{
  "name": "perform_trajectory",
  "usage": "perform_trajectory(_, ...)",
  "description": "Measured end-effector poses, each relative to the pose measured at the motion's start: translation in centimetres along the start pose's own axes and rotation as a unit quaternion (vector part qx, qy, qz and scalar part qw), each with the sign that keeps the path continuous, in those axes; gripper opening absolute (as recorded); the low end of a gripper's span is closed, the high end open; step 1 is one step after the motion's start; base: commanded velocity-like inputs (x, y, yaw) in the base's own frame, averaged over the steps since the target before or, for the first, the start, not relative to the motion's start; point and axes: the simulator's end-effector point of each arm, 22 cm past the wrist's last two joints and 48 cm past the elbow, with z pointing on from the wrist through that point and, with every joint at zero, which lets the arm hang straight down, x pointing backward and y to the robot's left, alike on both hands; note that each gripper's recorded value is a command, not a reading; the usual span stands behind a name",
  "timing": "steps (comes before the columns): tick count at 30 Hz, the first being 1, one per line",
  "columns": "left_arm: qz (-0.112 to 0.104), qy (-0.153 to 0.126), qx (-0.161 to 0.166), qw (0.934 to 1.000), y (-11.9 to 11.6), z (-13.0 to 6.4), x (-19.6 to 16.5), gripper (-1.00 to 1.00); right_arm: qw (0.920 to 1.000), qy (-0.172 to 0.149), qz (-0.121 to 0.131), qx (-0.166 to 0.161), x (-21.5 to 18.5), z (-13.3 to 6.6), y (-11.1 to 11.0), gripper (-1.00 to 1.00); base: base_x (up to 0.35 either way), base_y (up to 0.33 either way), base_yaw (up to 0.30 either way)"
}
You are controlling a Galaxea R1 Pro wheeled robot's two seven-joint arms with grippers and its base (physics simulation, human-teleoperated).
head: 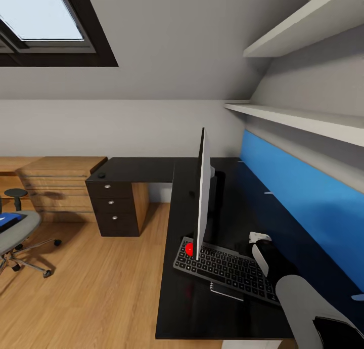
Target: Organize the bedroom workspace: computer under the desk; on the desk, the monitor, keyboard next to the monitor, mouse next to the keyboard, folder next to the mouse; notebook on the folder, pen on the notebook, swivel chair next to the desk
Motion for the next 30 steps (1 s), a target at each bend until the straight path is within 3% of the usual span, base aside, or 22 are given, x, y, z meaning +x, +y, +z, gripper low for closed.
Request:
perform_trajectory(13,0.0,0.0,0.0,1.0,0.02,0.0,0.0,1.0,1.0,-0.001,0.0,0.001,-0.08,-0.01,-0.04,1.0,0.0,0.0,0.0)
perform_trajectory(30,-0.001,-0.001,-0.002,1.0,0.01,-0.01,-0.03,1.0,1.0,-0.001,-0.001,0.001,-0.09,-0.02,-0.04,1.0,0.086,0.0,0.0)
